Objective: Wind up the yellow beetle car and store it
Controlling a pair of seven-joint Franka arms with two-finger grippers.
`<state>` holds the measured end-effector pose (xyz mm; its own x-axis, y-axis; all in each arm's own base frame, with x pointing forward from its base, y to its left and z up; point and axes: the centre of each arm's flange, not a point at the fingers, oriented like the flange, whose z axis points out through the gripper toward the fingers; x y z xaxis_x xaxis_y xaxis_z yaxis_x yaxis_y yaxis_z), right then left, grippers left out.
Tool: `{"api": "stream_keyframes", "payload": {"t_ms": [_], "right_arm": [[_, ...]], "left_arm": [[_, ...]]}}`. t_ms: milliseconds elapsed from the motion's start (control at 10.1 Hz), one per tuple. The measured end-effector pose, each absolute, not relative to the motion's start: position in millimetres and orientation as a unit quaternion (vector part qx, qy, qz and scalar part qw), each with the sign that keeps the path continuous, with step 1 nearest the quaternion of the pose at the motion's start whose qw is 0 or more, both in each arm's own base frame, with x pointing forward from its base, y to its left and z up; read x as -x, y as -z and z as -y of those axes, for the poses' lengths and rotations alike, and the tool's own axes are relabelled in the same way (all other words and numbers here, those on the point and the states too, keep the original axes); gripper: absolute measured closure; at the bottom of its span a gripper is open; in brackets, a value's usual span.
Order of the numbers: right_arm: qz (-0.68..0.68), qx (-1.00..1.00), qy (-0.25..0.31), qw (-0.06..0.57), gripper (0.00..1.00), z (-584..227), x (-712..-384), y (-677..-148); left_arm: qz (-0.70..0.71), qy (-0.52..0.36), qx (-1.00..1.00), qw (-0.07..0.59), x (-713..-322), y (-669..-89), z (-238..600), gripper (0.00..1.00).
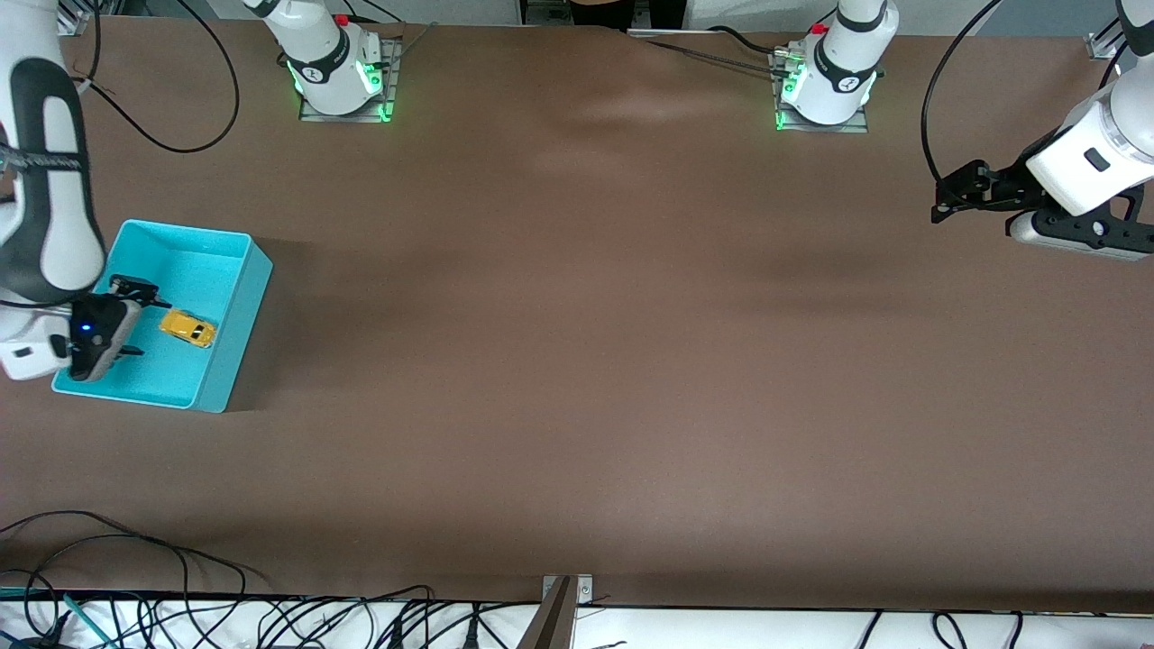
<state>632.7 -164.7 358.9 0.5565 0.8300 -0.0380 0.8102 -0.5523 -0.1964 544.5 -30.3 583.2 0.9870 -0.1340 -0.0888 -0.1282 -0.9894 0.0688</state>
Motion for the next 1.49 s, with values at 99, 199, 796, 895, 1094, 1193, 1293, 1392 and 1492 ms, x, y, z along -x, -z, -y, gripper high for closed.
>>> {"api": "stream_keyframes", "payload": {"t_ms": [99,199,796,895,1094,1193,1293,1392,1492], "right_arm": [[0.431,0.897,-0.062,0.076,0.06,152.0,-637.1,-394.6],[0.39,0.916,-0.059,0.069,0.05,138.8,-640.8,-425.4],[0.141,0.989,-0.045,0.017,0.0,91.1,-640.6,-511.6],[0.119,0.992,-0.044,0.007,0.0,80.6,-636.7,-522.3],[0.094,0.994,-0.05,-0.015,0.0,59.6,-628.1,-529.6],[0.088,0.994,-0.054,-0.02,0.0,50.0,-623.9,-528.8],[0.085,0.994,-0.059,-0.02,0.0,42.4,-618.8,-526.1],[0.08,0.995,-0.06,-0.021,0.0,40.4,-613.0,-524.1],[0.079,0.995,-0.053,-0.023,0.0,41.4,-606.4,-523.6]], "left_arm": [[0.066,0.047,-0.996,0.031,-544.5,-583.2,30.0,0.0],[0.065,0.048,-0.996,0.032,-544.2,-583.0,29.3,0.0],[0.063,0.053,-0.996,0.032,-543.1,-582.2,27.1,0.0],[0.063,0.053,-0.996,0.032,-543.1,-582.2,26.9,0.0],[0.063,0.053,-0.996,0.032,-543.1,-582.2,26.6,0.0],[0.062,0.053,-0.996,0.032,-543.2,-582.2,26.5,0.0],[0.062,0.053,-0.996,0.032,-543.2,-582.2,26.5,0.0],[0.062,0.053,-0.996,0.032,-543.2,-582.2,26.5,0.0],[0.062,0.053,-0.996,0.032,-543.2,-582.2,26.4,0.0]]}}
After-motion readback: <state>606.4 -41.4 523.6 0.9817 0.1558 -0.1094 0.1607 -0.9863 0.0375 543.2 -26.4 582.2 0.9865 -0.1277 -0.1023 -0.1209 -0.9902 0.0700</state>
